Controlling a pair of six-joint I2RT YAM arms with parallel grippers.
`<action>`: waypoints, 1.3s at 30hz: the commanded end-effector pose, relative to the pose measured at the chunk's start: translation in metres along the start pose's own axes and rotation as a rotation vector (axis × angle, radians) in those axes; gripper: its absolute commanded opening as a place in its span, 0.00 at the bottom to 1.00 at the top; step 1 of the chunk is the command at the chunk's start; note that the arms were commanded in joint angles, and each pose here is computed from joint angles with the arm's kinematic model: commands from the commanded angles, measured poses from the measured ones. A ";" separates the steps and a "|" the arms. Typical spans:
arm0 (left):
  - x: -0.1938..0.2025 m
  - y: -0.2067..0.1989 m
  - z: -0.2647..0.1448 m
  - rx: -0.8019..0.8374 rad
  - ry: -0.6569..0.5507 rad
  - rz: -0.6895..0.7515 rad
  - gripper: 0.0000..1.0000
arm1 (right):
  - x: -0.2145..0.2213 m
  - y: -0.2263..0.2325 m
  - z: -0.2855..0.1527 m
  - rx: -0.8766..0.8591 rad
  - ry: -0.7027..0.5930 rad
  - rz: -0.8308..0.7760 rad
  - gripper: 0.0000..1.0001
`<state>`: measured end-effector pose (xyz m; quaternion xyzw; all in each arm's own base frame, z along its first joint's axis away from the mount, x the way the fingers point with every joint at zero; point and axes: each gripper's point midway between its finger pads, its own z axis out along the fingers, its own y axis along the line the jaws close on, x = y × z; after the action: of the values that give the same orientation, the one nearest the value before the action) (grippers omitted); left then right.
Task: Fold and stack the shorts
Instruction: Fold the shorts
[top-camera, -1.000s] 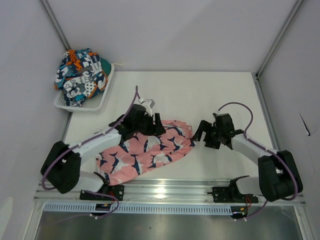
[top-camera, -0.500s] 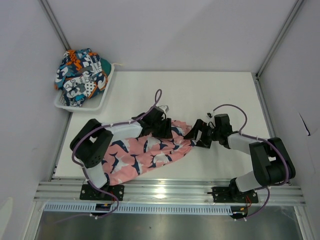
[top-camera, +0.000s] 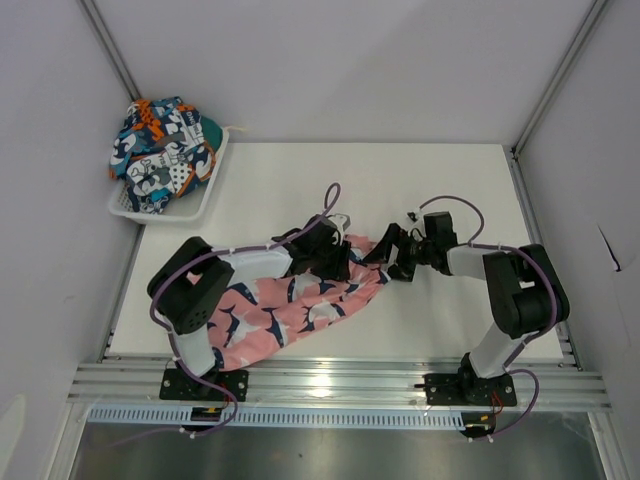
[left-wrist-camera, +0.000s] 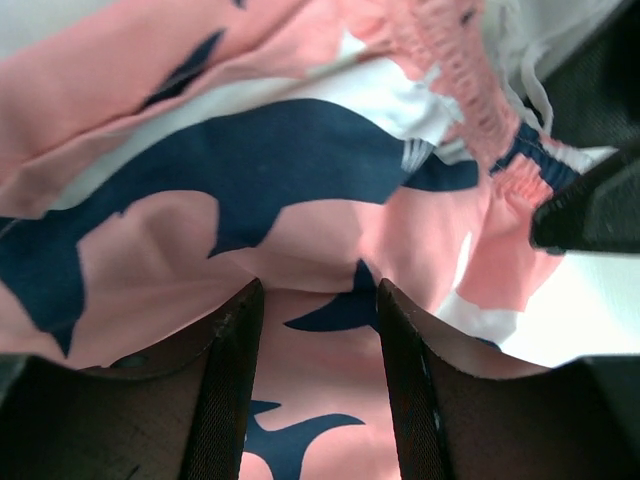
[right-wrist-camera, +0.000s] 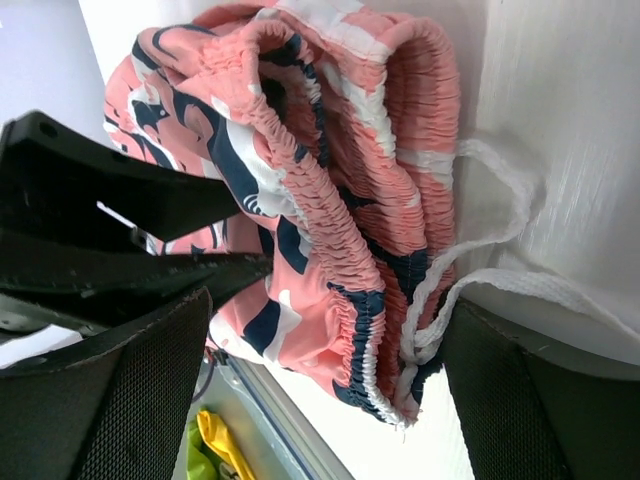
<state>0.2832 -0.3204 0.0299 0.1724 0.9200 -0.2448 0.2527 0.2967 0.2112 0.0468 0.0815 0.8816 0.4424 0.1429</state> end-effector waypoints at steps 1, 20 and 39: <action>-0.008 -0.017 0.003 0.035 -0.034 0.099 0.53 | -0.004 -0.033 0.009 0.102 -0.013 0.013 0.94; -0.007 -0.032 0.003 0.065 -0.060 0.155 0.52 | 0.006 -0.030 0.011 0.182 -0.018 -0.032 0.18; -0.009 -0.039 0.001 0.117 -0.069 0.159 0.51 | 0.064 -0.026 -0.023 0.236 -0.018 -0.083 0.78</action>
<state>0.2672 -0.3464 0.0318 0.2397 0.8961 -0.2632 0.2652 0.2386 0.2215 0.0403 0.0371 0.9164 0.3634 0.1636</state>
